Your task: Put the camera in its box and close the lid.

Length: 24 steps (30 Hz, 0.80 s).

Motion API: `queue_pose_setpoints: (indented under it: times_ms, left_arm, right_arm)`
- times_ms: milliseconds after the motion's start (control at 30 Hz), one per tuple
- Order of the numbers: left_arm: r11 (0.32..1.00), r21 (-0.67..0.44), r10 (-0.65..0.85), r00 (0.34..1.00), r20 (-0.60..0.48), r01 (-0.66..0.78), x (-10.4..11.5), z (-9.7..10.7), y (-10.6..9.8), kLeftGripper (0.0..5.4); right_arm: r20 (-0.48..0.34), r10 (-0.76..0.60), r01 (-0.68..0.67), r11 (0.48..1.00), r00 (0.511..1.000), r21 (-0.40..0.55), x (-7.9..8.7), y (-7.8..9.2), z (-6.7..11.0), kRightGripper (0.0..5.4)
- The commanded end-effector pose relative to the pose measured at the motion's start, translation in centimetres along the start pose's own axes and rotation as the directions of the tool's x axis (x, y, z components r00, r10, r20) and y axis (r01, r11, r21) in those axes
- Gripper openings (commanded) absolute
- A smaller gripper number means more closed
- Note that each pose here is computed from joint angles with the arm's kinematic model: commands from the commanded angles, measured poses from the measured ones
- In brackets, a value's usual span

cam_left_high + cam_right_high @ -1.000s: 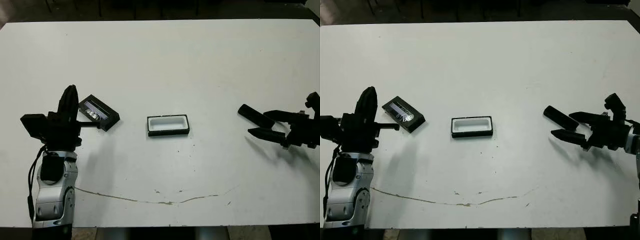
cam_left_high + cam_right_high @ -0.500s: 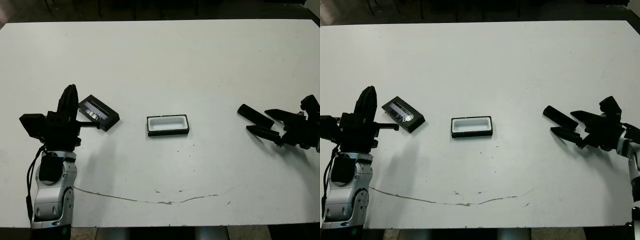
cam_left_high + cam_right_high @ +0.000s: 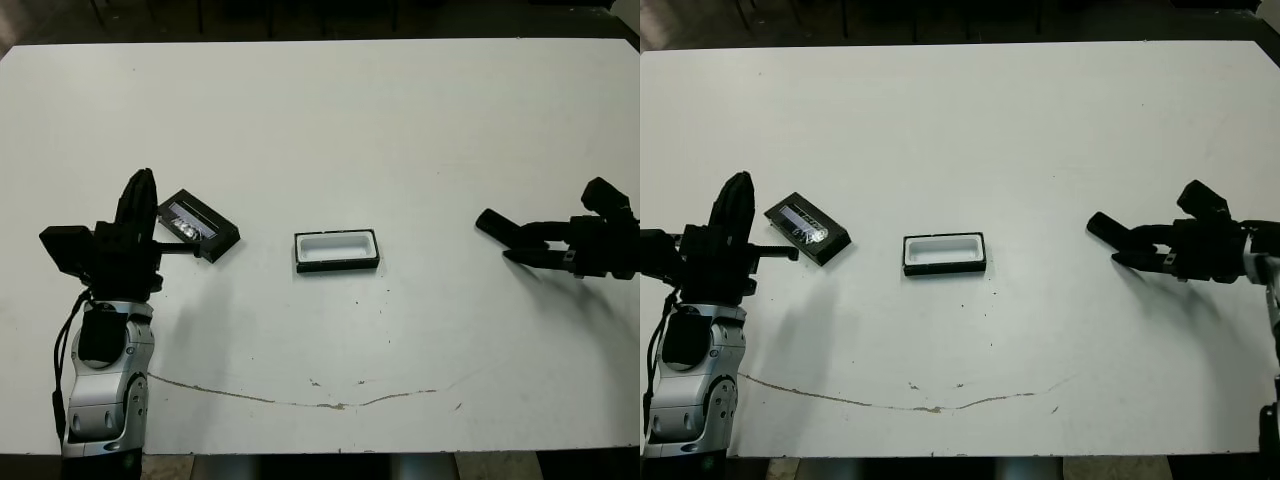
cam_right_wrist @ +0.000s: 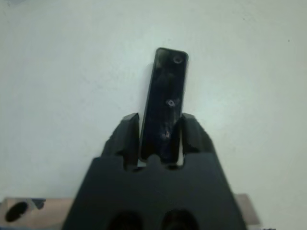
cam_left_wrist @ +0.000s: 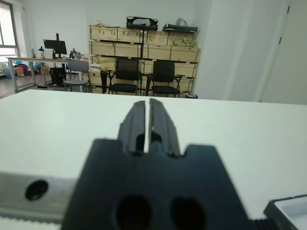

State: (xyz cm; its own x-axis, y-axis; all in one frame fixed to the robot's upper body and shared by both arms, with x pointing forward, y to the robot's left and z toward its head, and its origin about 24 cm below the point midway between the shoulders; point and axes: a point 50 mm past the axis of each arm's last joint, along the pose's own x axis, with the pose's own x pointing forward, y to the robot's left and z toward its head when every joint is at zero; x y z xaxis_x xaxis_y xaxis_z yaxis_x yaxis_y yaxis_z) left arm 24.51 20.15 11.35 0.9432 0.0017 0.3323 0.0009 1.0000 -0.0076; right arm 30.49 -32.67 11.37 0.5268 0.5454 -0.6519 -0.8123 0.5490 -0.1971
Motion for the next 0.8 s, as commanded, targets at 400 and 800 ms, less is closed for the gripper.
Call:
queue_pose_setpoints:
  times_ms: [400,800]
  left_arm:
    - [1.0,-0.006,0.011,0.999,-0.033,-0.011,-0.3,-0.4,0.3,0.0]
    - [1.0,0.003,-0.005,0.999,-0.038,0.006,-0.2,-0.5,-0.3,0.0]
  right_arm:
    - [0.218,-0.077,0.044,0.988,0.973,0.151,0.2,-0.5,0.0,0.71]
    - [0.507,0.145,-0.127,0.989,0.85,-0.069,1.0,-0.7,12.8,0.7]
